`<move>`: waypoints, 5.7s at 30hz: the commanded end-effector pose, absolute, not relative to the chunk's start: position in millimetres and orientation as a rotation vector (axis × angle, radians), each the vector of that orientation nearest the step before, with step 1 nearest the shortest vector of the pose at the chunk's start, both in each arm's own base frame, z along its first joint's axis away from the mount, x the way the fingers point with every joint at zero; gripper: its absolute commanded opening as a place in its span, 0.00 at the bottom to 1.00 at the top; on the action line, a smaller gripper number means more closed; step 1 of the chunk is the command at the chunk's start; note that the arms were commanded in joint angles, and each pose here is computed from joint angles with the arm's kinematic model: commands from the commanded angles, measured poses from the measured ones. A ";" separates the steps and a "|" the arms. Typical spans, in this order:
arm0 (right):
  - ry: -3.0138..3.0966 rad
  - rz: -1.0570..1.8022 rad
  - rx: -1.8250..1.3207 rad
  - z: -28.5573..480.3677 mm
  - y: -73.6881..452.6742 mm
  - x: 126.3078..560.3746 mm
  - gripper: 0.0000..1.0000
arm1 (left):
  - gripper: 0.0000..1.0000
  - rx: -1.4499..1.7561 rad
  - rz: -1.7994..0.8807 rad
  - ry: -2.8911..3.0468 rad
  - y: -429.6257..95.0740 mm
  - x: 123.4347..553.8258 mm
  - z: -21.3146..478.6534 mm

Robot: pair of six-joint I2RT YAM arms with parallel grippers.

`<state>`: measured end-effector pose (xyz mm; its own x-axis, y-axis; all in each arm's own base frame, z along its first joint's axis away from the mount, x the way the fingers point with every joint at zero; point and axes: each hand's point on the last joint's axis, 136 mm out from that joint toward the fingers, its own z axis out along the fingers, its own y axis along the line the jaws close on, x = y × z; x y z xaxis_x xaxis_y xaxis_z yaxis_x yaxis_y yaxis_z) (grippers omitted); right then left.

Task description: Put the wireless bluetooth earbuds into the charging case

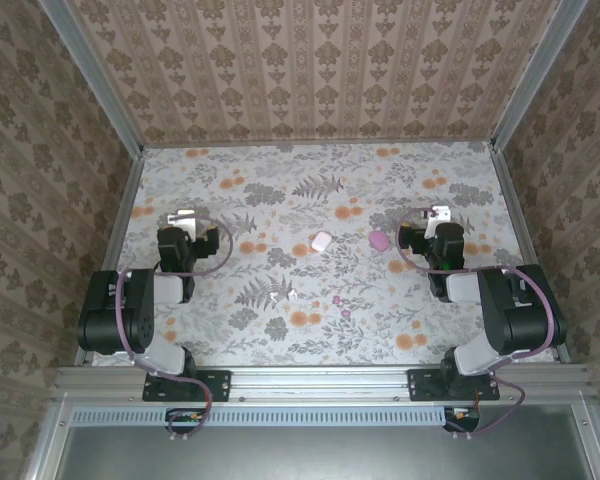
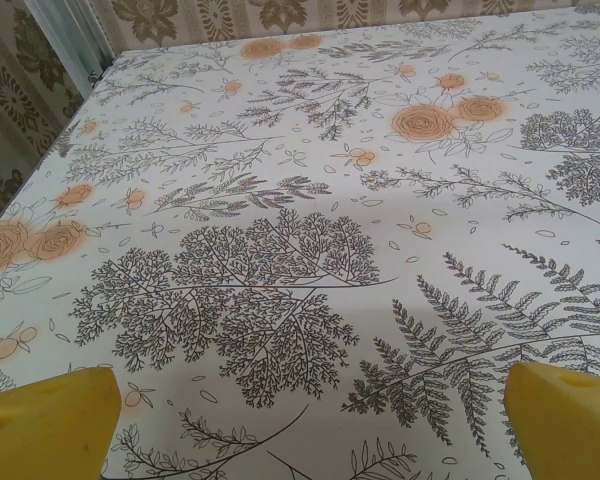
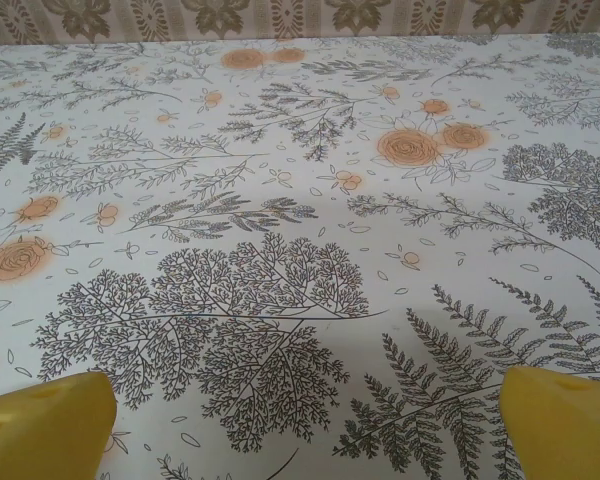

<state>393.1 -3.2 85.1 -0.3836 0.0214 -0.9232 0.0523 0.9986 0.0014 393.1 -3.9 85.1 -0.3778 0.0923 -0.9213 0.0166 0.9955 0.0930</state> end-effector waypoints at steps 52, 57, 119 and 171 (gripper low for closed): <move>2.336 0.247 -0.106 129.5 38.5 369.5 0.95 | 1.00 -0.434 -0.012 1.984 45.9 349.7 162.9; 2.412 0.290 -0.124 126.1 44.9 360.5 0.89 | 1.00 -0.383 -0.242 1.997 18.1 345.3 169.3; 2.802 0.143 -0.750 23.2 109.9 383.6 0.54 | 1.00 -0.284 -0.567 2.106 -34.9 338.6 175.3; 1.863 0.499 -1.032 217.0 221.9 327.8 0.39 | 0.72 0.589 -1.518 2.177 -373.0 294.3 243.4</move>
<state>331.4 217.1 205.8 -0.2694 -0.4693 -0.8409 -0.8130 0.5789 -0.0626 298.6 -365.9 239.9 -0.8190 0.0779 -0.5685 0.5579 0.3397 -0.7572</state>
